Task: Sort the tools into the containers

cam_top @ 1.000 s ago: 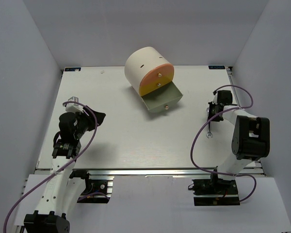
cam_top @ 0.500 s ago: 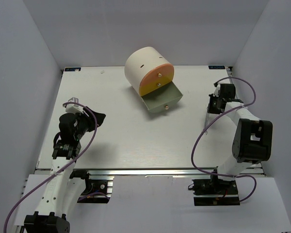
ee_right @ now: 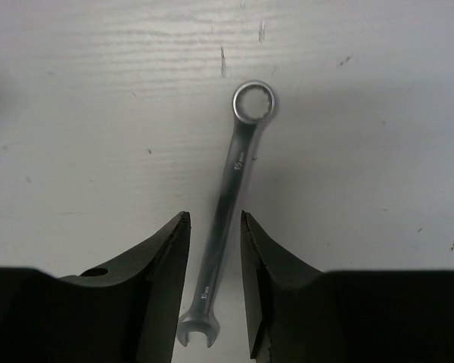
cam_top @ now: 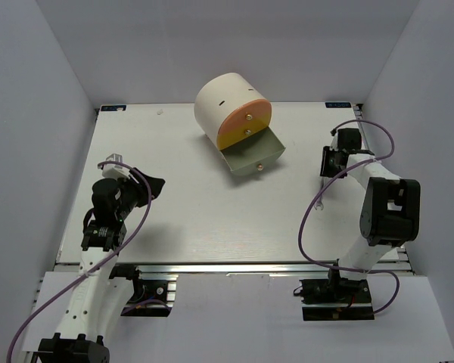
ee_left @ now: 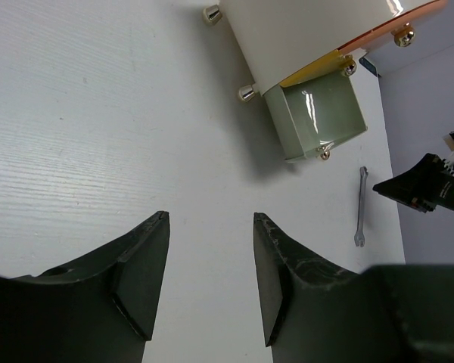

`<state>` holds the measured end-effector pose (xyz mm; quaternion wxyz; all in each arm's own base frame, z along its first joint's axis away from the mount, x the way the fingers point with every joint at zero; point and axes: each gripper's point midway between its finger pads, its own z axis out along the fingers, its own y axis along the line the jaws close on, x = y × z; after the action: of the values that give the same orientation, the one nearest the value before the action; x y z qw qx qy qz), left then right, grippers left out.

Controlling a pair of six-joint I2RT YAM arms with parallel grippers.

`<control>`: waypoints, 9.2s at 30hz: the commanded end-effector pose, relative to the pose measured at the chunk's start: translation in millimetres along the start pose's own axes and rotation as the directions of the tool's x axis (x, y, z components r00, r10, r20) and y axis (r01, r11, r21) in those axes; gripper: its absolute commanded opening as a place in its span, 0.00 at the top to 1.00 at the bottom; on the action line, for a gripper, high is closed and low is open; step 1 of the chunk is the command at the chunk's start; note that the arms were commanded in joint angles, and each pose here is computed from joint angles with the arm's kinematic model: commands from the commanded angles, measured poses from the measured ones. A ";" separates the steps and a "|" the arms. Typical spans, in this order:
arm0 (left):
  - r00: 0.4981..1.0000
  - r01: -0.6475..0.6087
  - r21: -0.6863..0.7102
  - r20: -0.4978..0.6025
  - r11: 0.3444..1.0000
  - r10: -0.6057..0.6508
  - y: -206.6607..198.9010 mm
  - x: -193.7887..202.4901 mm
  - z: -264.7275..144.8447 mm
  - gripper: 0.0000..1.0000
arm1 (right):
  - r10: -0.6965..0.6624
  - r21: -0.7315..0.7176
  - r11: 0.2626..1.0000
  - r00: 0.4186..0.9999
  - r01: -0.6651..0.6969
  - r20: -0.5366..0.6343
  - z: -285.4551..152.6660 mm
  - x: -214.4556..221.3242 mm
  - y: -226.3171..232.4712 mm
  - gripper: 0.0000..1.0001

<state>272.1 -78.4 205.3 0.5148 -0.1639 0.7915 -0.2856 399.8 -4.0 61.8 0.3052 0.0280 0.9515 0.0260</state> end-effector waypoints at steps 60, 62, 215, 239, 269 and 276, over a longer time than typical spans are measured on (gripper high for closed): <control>1.000 0.012 0.003 -0.004 1.000 -0.012 2.5 6.9 -1.2 0.42 | 0.051 -0.394 0.919 0.991 0.004 0.128 -78.4 -90.9 120.1 1.00; 1.000 0.014 0.003 -0.004 1.000 -0.014 2.6 7.4 -1.9 0.42 | 0.099 -0.456 0.890 0.988 -0.035 0.118 -86.1 -92.6 140.8 1.00; 1.000 0.020 -0.039 0.011 0.999 -0.020 9.0 11.2 -19.8 0.41 | 0.531 -0.582 0.652 0.840 -0.487 -0.108 -59.2 -117.6 270.0 0.41; 0.999 -0.040 0.087 0.029 0.995 0.038 -16.2 -10.9 10.5 0.42 | -0.543 -0.600 0.296 0.648 0.743 0.534 -112.4 0.1 242.6 1.00; 0.975 -0.210 0.562 0.179 0.800 0.131 -164.5 -128.4 336.1 0.02 | -0.611 -0.286 0.546 0.608 0.787 0.508 -2.6 -15.1 200.8 1.00; 0.981 -0.195 0.600 0.120 0.776 0.154 -162.5 -107.2 334.9 0.03 | -0.584 -0.147 0.591 0.546 0.793 0.600 18.5 -53.5 207.6 1.00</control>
<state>626.5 -238.6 254.6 0.5853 0.0415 0.6680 -0.4577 427.4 195.8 67.8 0.4456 -0.4355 0.7728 0.1205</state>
